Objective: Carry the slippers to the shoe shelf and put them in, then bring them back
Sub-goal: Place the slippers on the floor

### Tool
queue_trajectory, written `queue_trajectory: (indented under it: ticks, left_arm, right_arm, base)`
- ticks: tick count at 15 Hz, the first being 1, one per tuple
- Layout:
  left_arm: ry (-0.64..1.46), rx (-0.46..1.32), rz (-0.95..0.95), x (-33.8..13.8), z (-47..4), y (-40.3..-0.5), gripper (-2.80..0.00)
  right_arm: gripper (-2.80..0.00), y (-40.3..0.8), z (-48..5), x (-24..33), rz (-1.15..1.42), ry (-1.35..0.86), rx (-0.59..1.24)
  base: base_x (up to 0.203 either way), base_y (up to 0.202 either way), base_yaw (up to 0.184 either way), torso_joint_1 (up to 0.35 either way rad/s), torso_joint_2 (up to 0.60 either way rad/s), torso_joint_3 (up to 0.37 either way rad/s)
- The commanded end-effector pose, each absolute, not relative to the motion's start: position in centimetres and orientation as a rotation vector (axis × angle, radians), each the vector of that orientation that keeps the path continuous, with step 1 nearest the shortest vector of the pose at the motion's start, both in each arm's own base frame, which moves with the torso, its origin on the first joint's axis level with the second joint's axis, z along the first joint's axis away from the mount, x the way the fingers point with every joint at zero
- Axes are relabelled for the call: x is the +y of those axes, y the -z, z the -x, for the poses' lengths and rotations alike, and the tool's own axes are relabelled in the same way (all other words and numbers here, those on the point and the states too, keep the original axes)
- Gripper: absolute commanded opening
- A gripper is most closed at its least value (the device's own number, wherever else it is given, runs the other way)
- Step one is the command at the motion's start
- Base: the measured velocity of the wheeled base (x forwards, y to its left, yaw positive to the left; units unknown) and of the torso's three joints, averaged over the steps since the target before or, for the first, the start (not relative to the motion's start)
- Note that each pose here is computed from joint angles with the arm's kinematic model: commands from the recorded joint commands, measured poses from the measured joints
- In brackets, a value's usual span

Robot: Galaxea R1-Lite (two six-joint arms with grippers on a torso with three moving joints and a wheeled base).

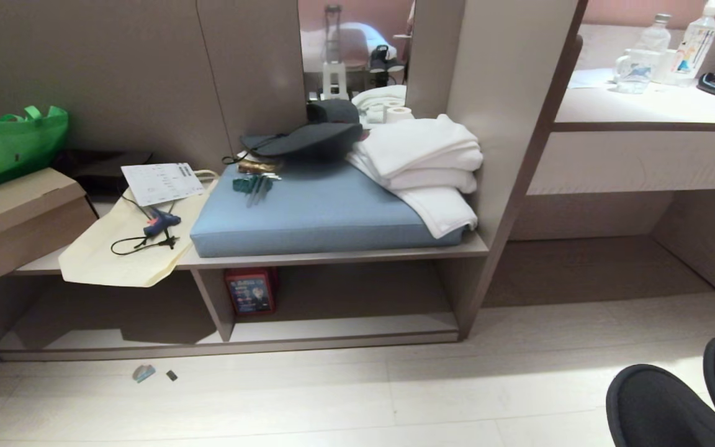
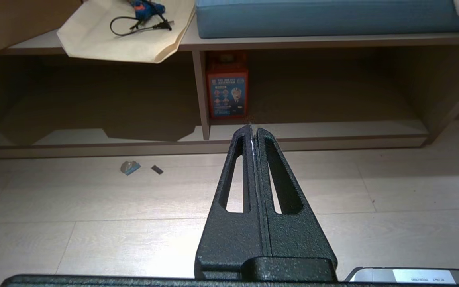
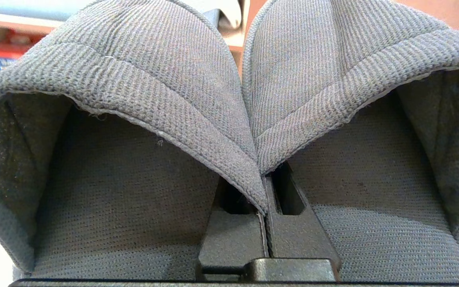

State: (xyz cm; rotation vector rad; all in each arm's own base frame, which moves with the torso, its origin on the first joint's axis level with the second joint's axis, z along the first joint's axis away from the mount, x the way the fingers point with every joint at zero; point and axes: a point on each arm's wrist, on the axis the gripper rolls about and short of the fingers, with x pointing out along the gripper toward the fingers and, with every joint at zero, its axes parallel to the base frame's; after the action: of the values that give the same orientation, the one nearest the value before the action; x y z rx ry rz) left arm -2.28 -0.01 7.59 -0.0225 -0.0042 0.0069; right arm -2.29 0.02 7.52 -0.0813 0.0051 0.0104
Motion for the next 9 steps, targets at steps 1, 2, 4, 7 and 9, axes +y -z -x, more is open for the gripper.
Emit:
queue_trajectory:
  ticks: [1,2,4,7,9]
  left_arm:
    - [-0.008,-0.005,0.023,-0.01,2.28,-7.60,-2.80]
    - [-0.008,-0.005,0.023,-0.01,2.28,-7.60,-2.80]
    - [-0.008,-0.005,0.023,-0.01,2.28,-7.60,-2.80]
    - [-0.008,-0.005,0.023,-0.01,2.28,-7.60,-2.80]
    - [-0.008,-0.005,0.023,-0.01,2.28,-7.60,-2.80]
  right_arm:
    - [-2.80,-7.52,2.28,0.02,0.083,-0.011,0.007]
    - [-2.80,-7.55,2.29,0.01,0.066,-0.010,0.007]
    - [-2.80,-7.52,2.28,0.00,0.027,-0.003,0.008]
    - [-2.80,-7.52,2.28,0.00,0.021,-0.003,0.008]
    - [-2.80,-7.52,2.28,0.00,0.023,-0.004,0.008]
  base:
    - [0.000,0.000,0.000,0.002,0.00,0.194]
    - [0.000,0.000,0.000,0.002,0.00,0.200]
    - [0.000,0.000,0.000,0.001,0.01,0.170]
    - [0.000,0.000,0.000,0.003,0.00,0.053]
    - [0.000,0.000,0.000,0.000,0.00,0.000]
